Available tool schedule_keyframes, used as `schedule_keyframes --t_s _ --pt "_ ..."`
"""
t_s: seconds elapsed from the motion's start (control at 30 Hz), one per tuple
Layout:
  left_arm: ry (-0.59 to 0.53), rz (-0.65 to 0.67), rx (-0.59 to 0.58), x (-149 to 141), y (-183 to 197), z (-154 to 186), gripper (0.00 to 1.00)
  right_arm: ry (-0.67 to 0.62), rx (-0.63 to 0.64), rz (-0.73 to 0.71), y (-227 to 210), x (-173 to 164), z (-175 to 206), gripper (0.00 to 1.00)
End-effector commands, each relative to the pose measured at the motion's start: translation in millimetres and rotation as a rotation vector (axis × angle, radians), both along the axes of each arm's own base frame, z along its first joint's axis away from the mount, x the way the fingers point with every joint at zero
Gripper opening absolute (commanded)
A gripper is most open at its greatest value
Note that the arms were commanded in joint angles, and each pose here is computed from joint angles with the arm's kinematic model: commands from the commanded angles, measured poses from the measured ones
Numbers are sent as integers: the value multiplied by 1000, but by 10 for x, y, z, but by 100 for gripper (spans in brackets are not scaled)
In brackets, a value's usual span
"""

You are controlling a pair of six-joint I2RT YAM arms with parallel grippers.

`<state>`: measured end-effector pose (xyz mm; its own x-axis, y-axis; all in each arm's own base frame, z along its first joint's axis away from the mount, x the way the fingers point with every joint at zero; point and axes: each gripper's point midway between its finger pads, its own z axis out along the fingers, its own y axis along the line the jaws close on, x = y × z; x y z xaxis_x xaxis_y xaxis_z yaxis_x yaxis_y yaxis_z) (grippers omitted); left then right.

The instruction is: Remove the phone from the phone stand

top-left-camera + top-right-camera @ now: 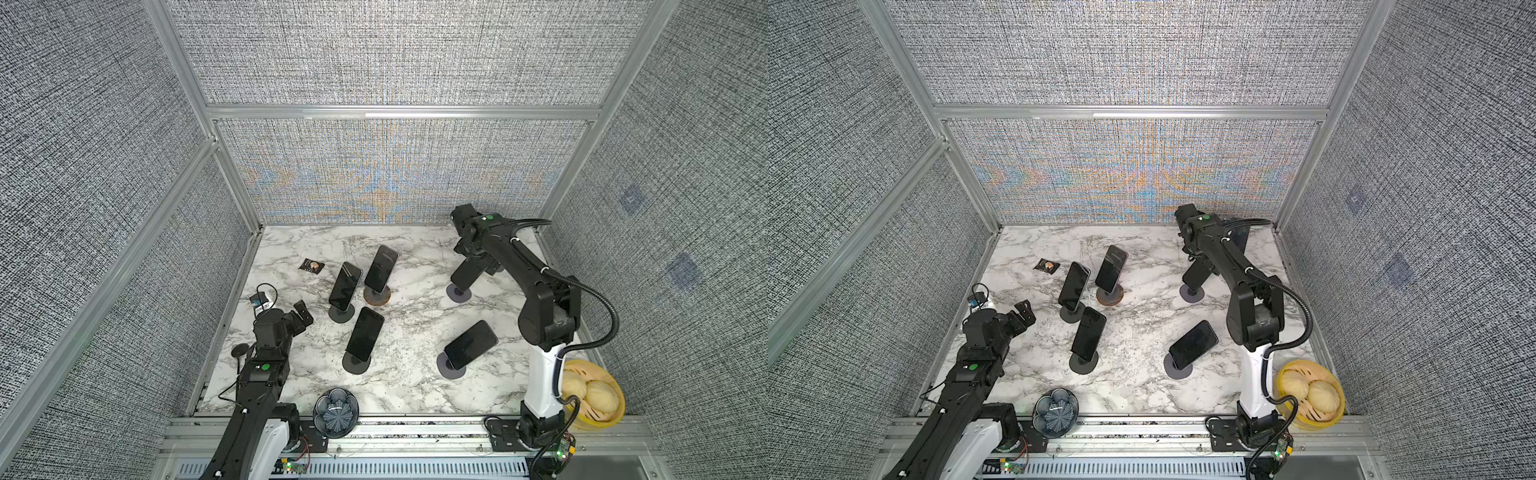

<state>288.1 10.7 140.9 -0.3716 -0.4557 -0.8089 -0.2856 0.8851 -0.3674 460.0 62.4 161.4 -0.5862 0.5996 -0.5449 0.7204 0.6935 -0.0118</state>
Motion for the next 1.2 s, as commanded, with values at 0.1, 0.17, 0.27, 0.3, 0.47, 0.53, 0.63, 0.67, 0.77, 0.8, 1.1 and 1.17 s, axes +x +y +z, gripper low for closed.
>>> schedule_keyframes --t_s 0.1,0.17,0.27,0.3,0.47,0.53,0.63,0.67,0.77,0.8,1.1,1.17 --pt "-23 16 0 -2 23 49 99 22 -46 -14 -74 5 -5 99" --pt "-26 21 -1 -2 30 43 99 22 -46 -14 -70 15 -21 99" --pt "-22 14 -1 1 19 44 99 28 -48 -21 -73 15 -61 99" --pt "-16 21 2 -6 33 37 99 30 -46 -24 -71 15 -80 99" --pt "-35 31 2 -26 49 58 99 34 -56 -20 -71 29 -126 95" --pt "-36 43 8 -41 74 53 99 30 -56 -22 -80 34 -133 93" --pt "-42 37 4 -34 61 61 99 22 -54 -24 -89 45 -155 88" --pt "-39 35 5 -34 59 62 99 24 -51 -27 -93 42 -173 86" --pt "-35 44 8 -39 74 50 99 22 -34 -27 -94 54 -189 85" --pt "-36 40 7 -37 67 47 99 19 -34 -24 -89 60 -182 84" --pt "-30 38 6 -30 63 30 99 -6 -39 0 -87 42 -75 77" --pt "-35 37 3 -24 60 32 99 -15 -39 11 -81 45 -43 76"
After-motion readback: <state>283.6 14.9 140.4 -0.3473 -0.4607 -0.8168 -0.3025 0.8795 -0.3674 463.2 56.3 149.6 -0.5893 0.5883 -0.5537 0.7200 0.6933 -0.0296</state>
